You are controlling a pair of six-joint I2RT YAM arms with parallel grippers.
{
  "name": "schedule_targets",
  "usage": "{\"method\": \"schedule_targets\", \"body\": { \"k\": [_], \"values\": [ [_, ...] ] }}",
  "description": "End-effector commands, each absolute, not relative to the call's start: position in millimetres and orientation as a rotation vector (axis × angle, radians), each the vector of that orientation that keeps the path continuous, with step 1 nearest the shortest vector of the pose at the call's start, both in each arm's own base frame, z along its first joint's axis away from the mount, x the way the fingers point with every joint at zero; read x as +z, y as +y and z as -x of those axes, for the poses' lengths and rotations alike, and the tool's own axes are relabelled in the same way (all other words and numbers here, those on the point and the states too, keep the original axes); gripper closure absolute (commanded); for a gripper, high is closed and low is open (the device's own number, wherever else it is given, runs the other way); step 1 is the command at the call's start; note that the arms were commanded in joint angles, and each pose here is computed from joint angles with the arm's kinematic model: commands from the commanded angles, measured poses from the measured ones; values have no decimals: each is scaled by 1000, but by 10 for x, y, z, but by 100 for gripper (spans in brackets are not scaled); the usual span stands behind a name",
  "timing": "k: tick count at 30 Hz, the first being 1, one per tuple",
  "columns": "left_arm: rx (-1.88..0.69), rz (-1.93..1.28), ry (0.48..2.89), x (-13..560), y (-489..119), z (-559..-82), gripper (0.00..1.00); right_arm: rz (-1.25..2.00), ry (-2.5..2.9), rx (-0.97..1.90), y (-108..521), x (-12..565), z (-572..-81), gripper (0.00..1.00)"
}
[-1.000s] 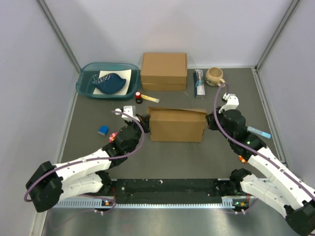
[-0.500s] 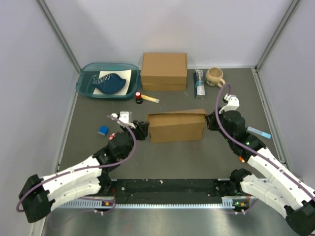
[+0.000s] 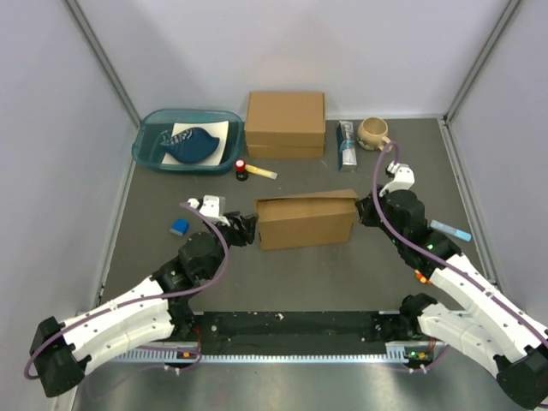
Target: Fold the paper box
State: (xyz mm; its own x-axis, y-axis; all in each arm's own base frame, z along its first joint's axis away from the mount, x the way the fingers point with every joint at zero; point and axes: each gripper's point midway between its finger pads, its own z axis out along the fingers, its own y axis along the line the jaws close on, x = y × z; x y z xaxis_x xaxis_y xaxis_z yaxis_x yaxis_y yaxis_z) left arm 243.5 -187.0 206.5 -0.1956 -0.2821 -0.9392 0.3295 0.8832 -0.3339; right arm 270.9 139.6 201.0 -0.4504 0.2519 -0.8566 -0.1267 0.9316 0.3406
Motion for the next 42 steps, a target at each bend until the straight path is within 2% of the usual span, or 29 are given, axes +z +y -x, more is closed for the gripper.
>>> {"method": "schedule_targets", "body": {
  "k": [1, 7, 12, 19, 24, 32, 36, 40, 42],
  "values": [
    [-613, -22, 1586, 2456, -1901, -2446, 36, -82, 2146, 315, 1241, 1659, -2556, 100],
    [-634, -36, 1553, 2661, -1916, -2432, 33, -81, 2151, 314, 1246, 1655, -2563, 100],
    [-611, -40, 1546, 2732, -1910, -2511, 35, -80, 2153, 315, 1254, 1659, -2570, 100],
    [-598, -86, 1597, 2661, -2001, -2616, 51, -77, 2157, 324, 1270, 1651, -2561, 100],
    [-590, -96, 1623, 2591, -2002, -2648, 55, -75, 2161, 328, 1279, 1643, -2559, 100],
    [-601, -98, 1623, 2622, -2014, -2703, 67, -69, 2161, 327, 1284, 1650, -2566, 100],
    [-620, -120, 1627, 2612, -2076, -2706, 78, -72, 2162, 329, 1285, 1653, -2569, 100],
    [-638, -142, 1646, 2515, -2124, -2685, 100, -68, 2164, 337, 1296, 1647, -2557, 100],
    [-647, -149, 1653, 2460, -2136, -2664, 100, -70, 2165, 340, 1296, 1644, -2554, 100]
  ]
}}
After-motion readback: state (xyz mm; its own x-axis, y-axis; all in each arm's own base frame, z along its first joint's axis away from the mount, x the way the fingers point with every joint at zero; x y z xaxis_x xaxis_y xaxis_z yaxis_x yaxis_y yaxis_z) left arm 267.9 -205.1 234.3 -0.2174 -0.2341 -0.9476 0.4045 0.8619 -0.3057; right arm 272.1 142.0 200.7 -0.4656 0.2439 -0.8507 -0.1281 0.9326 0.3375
